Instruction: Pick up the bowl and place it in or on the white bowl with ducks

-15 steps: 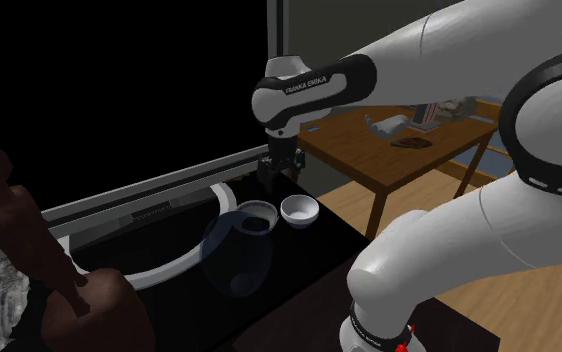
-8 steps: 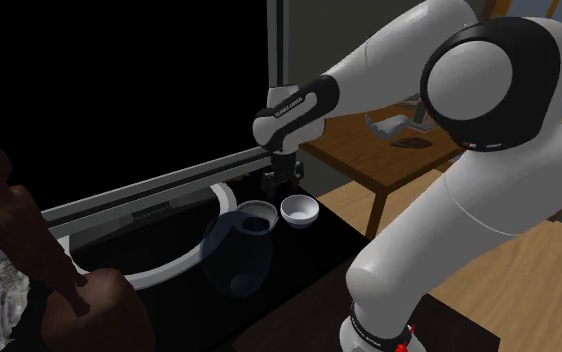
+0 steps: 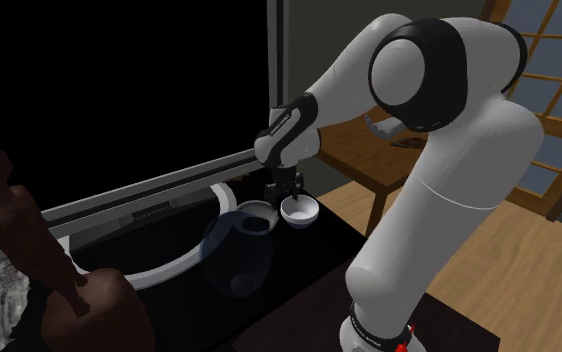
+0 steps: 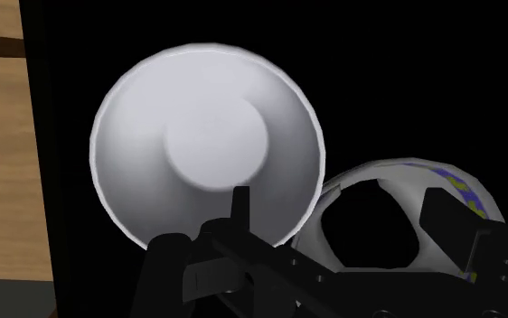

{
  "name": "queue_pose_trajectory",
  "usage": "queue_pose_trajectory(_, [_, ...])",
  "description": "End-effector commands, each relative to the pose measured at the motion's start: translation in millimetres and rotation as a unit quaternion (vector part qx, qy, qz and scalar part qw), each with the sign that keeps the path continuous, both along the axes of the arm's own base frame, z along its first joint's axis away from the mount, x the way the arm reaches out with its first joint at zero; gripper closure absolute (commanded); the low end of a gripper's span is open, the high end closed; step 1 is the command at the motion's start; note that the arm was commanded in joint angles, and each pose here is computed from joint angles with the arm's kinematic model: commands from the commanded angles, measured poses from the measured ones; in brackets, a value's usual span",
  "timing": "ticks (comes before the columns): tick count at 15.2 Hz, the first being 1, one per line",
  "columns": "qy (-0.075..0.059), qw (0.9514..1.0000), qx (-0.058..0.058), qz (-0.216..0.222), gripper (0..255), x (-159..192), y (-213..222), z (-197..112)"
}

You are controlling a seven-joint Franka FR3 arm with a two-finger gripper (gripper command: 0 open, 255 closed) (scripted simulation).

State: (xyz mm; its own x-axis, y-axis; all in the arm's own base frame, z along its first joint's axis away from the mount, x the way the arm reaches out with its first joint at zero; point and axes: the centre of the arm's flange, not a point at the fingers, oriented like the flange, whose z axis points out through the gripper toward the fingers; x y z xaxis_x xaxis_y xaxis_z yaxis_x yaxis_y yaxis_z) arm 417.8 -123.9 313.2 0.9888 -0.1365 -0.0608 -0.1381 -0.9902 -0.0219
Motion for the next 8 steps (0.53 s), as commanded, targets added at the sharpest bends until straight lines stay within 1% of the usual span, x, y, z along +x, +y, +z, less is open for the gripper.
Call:
queue_pose_trajectory(1, [0.000, 1.0000, 0.000, 0.000, 0, -1.0, -0.1, -10.3])
queue_pose_trajectory(4, [0.000, 1.0000, 0.000, 0.000, 0, -2.0, 0.4, -29.1])
queue_pose_trajectory(8, [0.000, 1.0000, 0.000, 0.000, 0, -2.0, 0.4, -29.1])
